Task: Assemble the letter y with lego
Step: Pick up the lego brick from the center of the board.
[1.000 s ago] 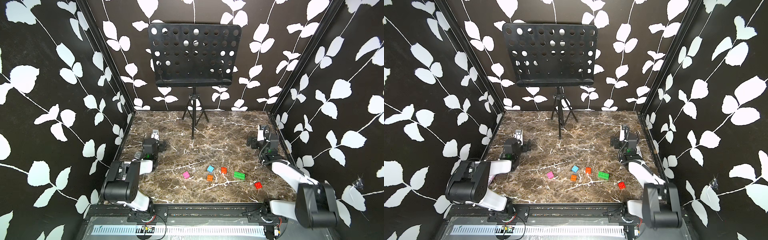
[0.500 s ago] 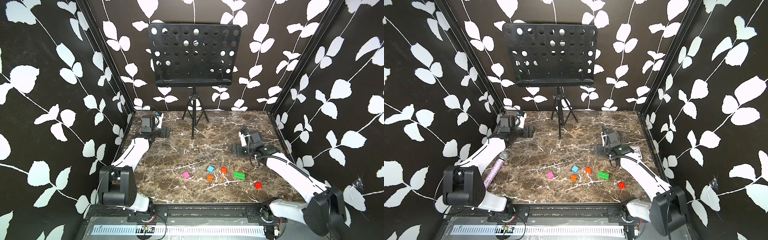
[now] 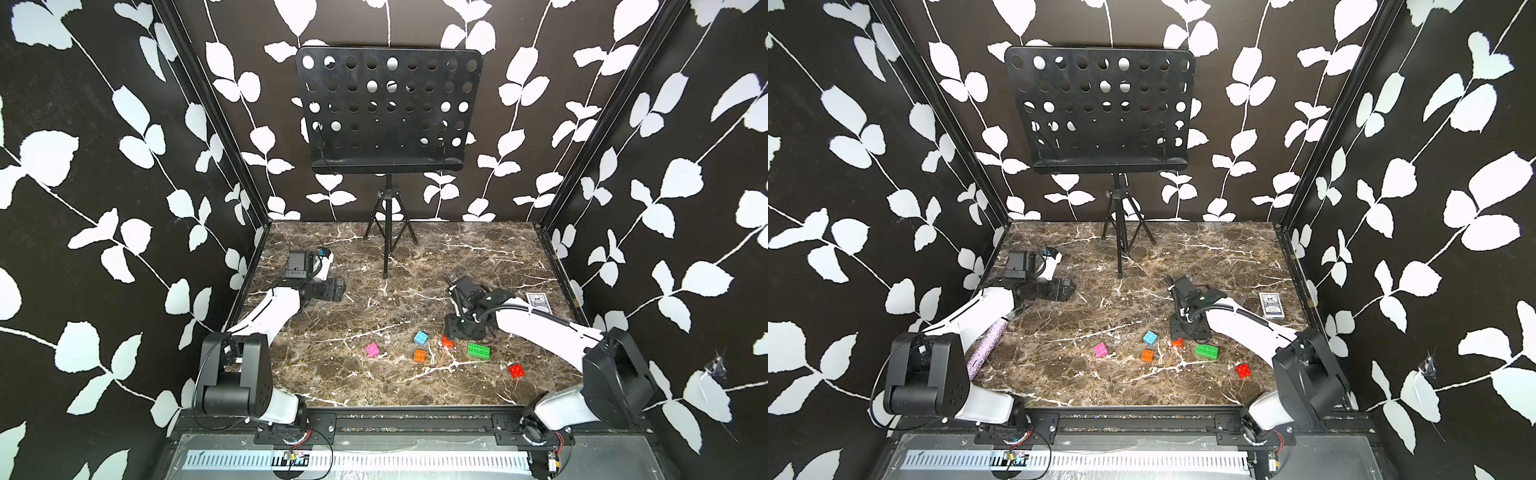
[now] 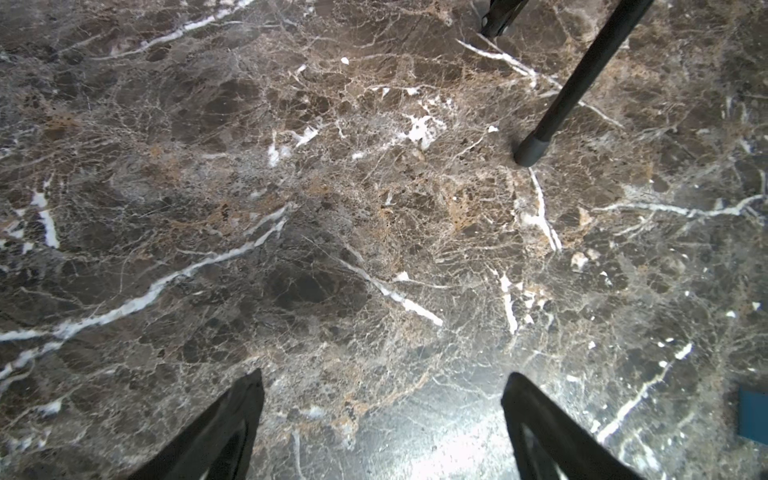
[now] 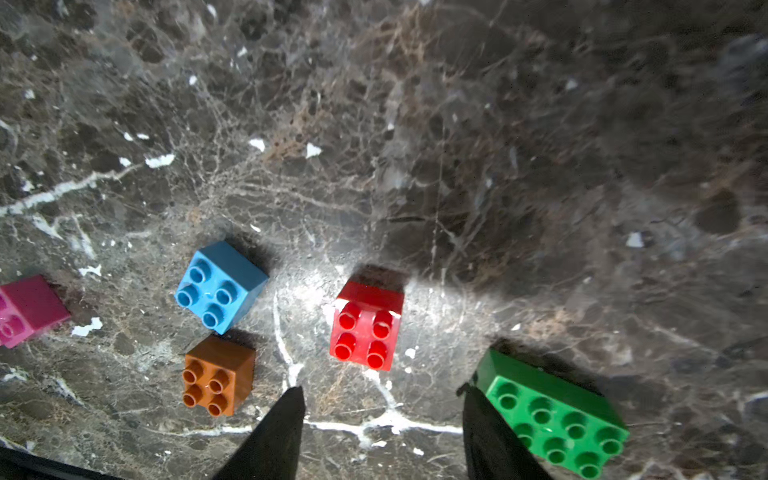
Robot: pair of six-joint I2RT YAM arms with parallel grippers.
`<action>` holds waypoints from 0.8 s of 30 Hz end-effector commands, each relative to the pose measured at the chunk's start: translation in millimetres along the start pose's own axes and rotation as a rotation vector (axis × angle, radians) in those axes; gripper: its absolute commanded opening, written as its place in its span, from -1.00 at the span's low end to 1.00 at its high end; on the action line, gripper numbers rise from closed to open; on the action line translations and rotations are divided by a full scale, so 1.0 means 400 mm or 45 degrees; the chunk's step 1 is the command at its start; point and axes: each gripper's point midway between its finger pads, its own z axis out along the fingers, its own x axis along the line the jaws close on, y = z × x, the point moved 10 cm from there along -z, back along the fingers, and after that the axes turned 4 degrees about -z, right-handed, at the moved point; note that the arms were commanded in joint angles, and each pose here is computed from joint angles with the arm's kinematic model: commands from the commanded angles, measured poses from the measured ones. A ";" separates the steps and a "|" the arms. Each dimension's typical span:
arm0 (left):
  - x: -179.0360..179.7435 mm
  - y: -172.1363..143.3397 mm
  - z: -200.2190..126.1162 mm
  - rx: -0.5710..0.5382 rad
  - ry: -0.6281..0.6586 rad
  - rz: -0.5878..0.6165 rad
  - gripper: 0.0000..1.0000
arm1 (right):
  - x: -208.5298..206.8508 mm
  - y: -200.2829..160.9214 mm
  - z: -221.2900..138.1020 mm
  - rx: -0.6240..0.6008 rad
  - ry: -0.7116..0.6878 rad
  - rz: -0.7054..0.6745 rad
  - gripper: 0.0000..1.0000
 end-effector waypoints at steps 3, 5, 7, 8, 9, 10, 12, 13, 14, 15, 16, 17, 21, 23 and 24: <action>-0.006 -0.016 -0.008 -0.009 -0.025 -0.002 0.85 | 0.019 0.014 0.034 0.008 -0.011 0.047 0.11; -0.009 -0.020 -0.011 -0.019 -0.029 -0.001 0.85 | 0.023 0.024 0.049 0.015 -0.030 0.046 0.11; -0.008 -0.024 -0.013 -0.021 -0.026 0.002 0.86 | 0.023 0.027 0.072 0.040 -0.047 0.058 0.10; -0.009 -0.027 -0.013 -0.020 -0.024 0.002 0.86 | 0.023 0.027 0.081 0.054 -0.060 0.064 0.09; -0.008 -0.027 -0.012 -0.019 -0.023 0.000 0.86 | 0.021 0.027 0.088 0.060 -0.070 0.070 0.08; -0.008 -0.030 -0.012 -0.017 -0.025 0.000 0.86 | 0.020 0.027 0.095 0.066 -0.077 0.076 0.06; -0.008 -0.030 -0.010 -0.018 -0.030 -0.001 0.86 | 0.019 0.026 0.105 0.071 -0.081 0.081 -0.05; -0.008 -0.030 -0.010 -0.018 -0.029 -0.001 0.86 | 0.019 0.027 0.107 0.072 -0.082 0.080 -0.10; -0.009 -0.030 -0.009 -0.016 -0.028 0.000 0.86 | 0.019 0.026 0.111 0.077 -0.090 0.079 -0.14; -0.008 -0.031 -0.008 -0.013 -0.026 0.000 0.85 | 0.020 0.028 0.111 0.075 -0.092 0.079 -0.18; -0.008 -0.031 -0.008 -0.014 -0.026 0.001 0.85 | 0.018 0.027 0.114 0.079 -0.097 0.082 -0.22; -0.007 -0.030 -0.008 -0.014 -0.025 -0.001 0.85 | 0.017 0.026 0.115 0.083 -0.103 0.082 -0.26; -0.008 -0.033 -0.004 -0.007 -0.029 -0.001 0.86 | 0.013 0.023 0.112 0.092 -0.124 0.076 -0.39; -0.007 -0.035 -0.002 -0.003 -0.031 -0.002 0.85 | 0.015 0.021 0.098 0.069 -0.126 0.041 -0.42; -0.007 -0.036 -0.001 -0.002 -0.033 -0.002 0.85 | 0.017 0.023 0.088 0.048 -0.119 0.014 -0.42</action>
